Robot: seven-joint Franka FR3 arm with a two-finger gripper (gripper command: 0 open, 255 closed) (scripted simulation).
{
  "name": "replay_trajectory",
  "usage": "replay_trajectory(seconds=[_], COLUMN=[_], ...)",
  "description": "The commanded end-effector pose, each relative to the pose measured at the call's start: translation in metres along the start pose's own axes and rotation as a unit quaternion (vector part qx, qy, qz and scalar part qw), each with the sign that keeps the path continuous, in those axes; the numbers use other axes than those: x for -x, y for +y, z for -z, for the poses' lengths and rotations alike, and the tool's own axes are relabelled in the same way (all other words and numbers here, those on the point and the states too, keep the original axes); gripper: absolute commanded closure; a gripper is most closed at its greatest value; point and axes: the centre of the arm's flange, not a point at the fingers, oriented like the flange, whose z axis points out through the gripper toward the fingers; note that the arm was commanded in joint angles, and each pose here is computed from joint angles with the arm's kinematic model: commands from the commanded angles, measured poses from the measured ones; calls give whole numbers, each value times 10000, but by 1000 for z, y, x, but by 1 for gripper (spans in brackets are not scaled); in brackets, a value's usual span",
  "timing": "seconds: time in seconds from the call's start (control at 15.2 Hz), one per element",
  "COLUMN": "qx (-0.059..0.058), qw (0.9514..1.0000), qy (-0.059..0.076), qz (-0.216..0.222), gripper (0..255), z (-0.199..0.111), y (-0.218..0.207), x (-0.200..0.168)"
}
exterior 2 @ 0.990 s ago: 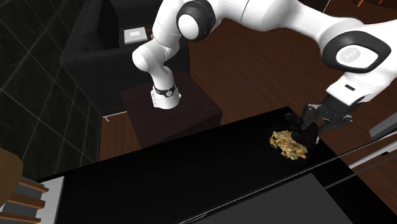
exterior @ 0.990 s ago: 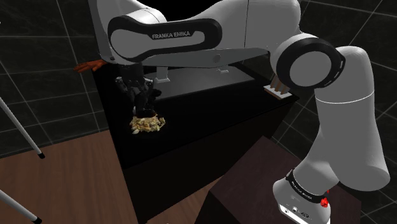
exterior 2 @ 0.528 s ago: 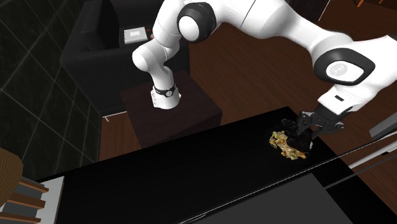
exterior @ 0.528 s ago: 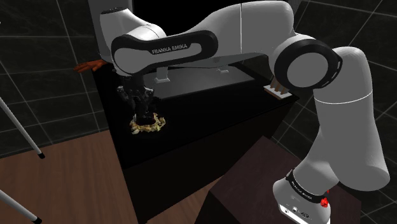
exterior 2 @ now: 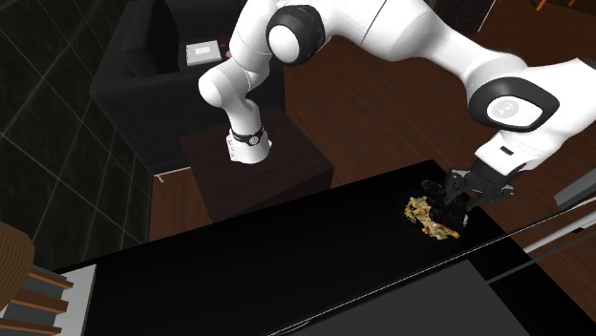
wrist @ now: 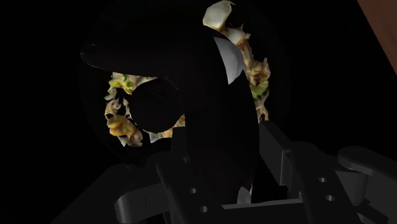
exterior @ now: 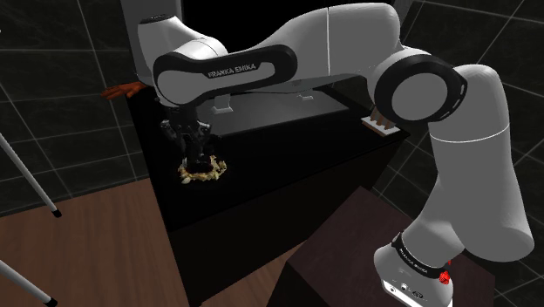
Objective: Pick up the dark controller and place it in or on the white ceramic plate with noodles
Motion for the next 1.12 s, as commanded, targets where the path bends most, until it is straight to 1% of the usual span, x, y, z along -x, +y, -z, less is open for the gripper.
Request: replay_trajectory(seconds=[0.0,0.33,0.59,1.06], qx=[-3,-3,-3,-3], qw=[10000,10000,10000,10000], qy=[1,1,1,1], qz=[0,0,0,0], gripper=[0,0,0,0], z=[0,0,50,50], y=[0,0,0,0], x=[0,0,0,0])
